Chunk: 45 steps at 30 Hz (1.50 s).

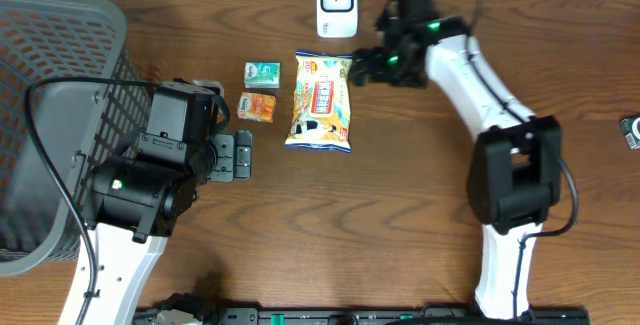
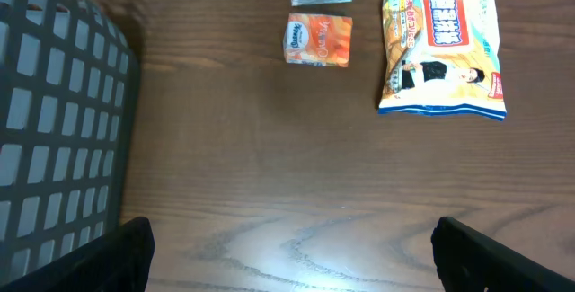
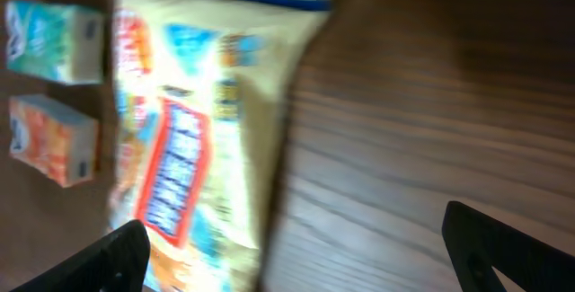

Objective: Scan the item barcode
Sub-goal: 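Reach the right gripper left toward the yellow wipes bag, then grasp the yellow wipes bag with the right gripper and drag it right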

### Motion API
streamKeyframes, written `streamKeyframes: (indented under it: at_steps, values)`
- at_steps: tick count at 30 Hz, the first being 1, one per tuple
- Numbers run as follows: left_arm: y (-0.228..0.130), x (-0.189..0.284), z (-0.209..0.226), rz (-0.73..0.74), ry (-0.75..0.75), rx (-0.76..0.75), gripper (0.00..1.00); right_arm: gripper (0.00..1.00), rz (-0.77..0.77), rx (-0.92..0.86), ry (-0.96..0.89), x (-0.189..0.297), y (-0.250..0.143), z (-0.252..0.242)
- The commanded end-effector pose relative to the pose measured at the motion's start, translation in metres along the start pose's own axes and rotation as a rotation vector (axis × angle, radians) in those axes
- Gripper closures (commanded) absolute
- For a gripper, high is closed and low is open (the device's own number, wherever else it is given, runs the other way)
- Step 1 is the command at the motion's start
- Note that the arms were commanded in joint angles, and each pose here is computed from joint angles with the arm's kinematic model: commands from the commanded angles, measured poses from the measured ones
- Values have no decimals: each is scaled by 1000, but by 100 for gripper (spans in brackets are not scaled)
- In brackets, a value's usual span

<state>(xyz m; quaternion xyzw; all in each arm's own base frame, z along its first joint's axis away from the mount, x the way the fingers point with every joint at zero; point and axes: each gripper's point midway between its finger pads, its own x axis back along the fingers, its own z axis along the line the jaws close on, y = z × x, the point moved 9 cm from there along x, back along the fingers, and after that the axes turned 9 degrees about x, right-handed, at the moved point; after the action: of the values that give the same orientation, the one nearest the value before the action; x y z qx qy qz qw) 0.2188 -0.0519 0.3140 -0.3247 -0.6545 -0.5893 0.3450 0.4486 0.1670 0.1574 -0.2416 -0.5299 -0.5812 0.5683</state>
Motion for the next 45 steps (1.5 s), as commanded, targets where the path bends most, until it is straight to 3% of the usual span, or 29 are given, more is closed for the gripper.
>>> streamKeyframes:
  at_steps: [1, 12, 21, 30, 45]
  values:
    - [2, 2, 0, -6, 4, -1, 2, 1, 10, -9, -35, -8, -6, 11]
    - [2, 2, 0, -6, 4, -1, 2, 1, 40, -154, -30, -16, -15, 12]
    - [2, 2, 0, -6, 4, -1, 2, 1, 40, -118, 11, -48, -36, 20]
    - [2, 2, 0, -6, 4, -1, 2, 4, 49, -115, 50, -51, -38, 25]
    - [2, 2, 0, -6, 4, -1, 2, 1, 94, -162, 83, -59, -51, 36]
